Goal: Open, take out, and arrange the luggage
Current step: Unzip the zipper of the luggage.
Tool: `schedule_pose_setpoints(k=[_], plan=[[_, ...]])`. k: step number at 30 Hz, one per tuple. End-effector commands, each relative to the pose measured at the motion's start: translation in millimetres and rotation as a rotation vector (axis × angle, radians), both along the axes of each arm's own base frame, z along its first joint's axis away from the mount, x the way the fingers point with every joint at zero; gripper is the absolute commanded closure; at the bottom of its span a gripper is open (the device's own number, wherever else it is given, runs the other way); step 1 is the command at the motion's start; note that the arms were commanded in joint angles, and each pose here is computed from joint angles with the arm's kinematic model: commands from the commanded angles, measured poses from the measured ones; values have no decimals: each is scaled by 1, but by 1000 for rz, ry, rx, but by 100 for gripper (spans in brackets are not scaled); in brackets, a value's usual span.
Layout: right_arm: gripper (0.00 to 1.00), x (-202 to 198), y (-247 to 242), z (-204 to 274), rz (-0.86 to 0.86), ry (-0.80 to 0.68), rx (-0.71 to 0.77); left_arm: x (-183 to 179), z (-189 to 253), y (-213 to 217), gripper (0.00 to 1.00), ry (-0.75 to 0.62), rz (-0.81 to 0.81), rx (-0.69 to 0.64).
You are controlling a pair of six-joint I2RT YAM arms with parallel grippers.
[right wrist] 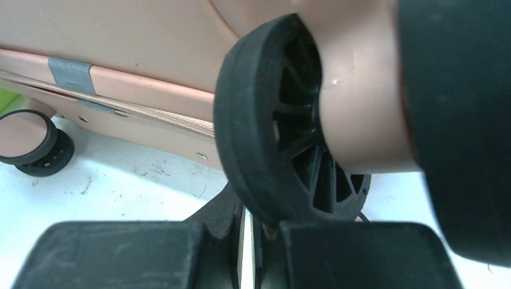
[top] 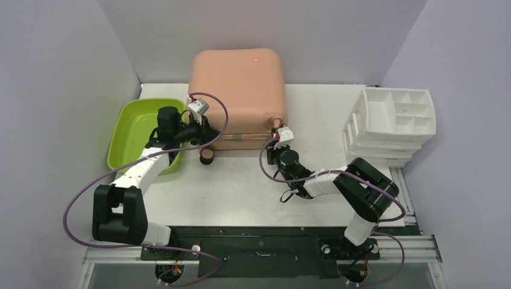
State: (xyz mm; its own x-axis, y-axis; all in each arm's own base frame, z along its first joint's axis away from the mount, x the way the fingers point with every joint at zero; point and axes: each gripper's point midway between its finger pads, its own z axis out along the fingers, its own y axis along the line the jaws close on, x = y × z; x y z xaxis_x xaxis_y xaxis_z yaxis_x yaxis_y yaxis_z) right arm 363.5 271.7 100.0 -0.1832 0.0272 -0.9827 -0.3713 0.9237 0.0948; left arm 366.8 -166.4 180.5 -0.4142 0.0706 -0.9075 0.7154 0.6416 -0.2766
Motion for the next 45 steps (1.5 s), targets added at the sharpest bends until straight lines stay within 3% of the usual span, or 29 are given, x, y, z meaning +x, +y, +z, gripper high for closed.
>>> schedule_pose_setpoints(k=[1,10,23,30,38,45], plan=[[100,32,-46,29,-186,-6,132,-8,-37,16,100,132,97,57],[100,53,-91,35,-268,22,278,1,-51,35,100,134,200,127],[100,94,-109,34,-187,99,430,5,-58,49,100,139,260,180],[100,103,-108,43,-141,66,304,13,-66,69,100,135,348,255],[100,109,-147,46,-281,61,74,20,-69,93,100,133,444,315],[100,111,-179,58,-409,68,6,23,-69,105,100,133,491,331]])
